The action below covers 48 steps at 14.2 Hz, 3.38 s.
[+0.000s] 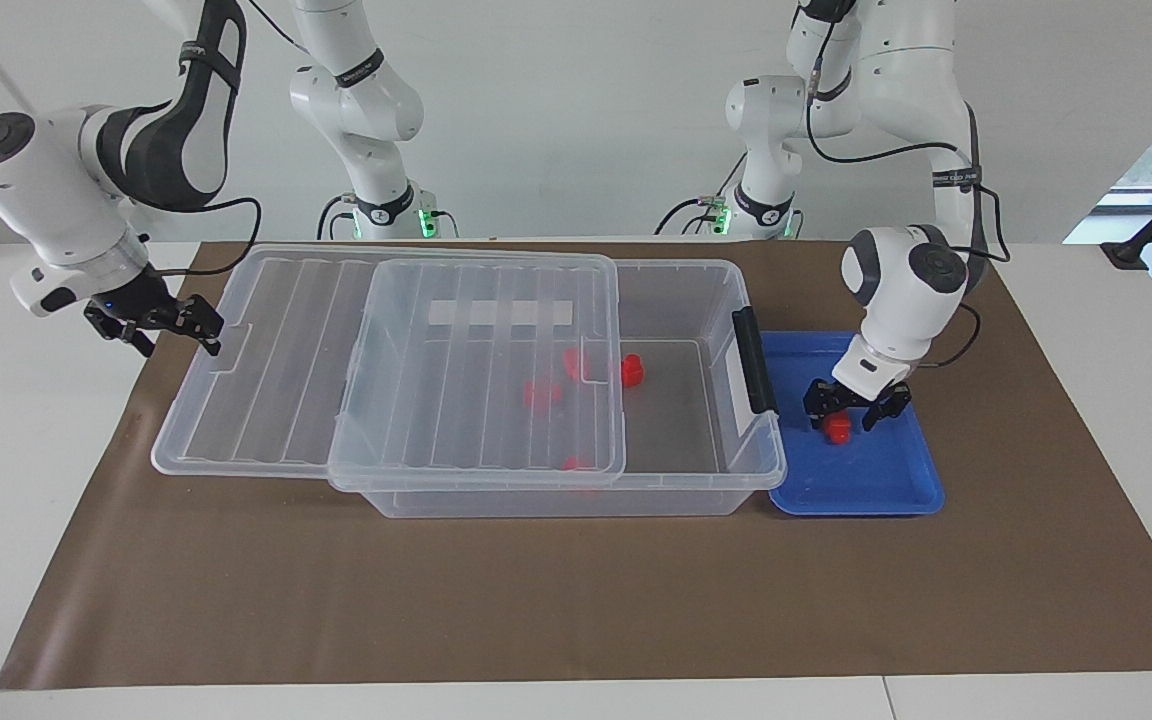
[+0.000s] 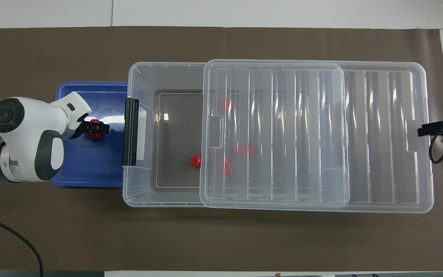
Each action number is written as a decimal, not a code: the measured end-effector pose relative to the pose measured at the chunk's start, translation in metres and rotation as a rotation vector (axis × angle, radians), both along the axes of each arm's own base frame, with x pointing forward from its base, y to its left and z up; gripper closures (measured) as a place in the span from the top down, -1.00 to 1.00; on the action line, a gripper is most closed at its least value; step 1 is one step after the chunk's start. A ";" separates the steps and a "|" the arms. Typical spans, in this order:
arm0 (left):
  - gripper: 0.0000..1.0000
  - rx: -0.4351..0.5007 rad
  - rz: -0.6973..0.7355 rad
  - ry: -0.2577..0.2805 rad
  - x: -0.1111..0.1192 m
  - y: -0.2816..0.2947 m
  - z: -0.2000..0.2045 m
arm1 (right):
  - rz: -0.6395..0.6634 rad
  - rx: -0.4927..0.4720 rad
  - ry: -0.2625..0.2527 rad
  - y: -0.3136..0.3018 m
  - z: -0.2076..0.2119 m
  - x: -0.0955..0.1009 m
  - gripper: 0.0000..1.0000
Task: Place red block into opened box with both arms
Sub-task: 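Slide the lid with the right gripper while the left gripper grasps the block, then lift the red block out of the blue tray with the left gripper, then carry the red block over the opened box and lower it with the left gripper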
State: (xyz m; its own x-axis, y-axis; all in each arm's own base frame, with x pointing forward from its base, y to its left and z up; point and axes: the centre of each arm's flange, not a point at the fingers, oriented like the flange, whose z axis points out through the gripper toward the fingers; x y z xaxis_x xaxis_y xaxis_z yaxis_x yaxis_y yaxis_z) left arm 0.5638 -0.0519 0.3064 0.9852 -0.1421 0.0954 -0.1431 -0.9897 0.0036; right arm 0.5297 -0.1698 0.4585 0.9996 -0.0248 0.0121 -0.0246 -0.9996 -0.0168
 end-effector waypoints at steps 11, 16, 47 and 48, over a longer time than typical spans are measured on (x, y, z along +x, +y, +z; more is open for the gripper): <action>-0.31 -0.005 0.009 0.028 0.001 -0.002 0.084 | 0.046 0.005 0.013 0.020 0.036 0.014 1.00; -0.31 -0.008 -0.059 0.033 0.001 -0.039 0.186 | 0.038 0.010 0.038 0.069 0.124 0.019 1.00; -0.19 0.031 0.027 0.016 -0.004 -0.274 0.003 | -0.091 -0.079 0.127 0.128 0.136 0.010 1.00; 0.00 0.030 0.028 0.013 -0.003 -0.274 0.003 | -0.102 -0.078 0.123 0.120 0.138 0.009 1.00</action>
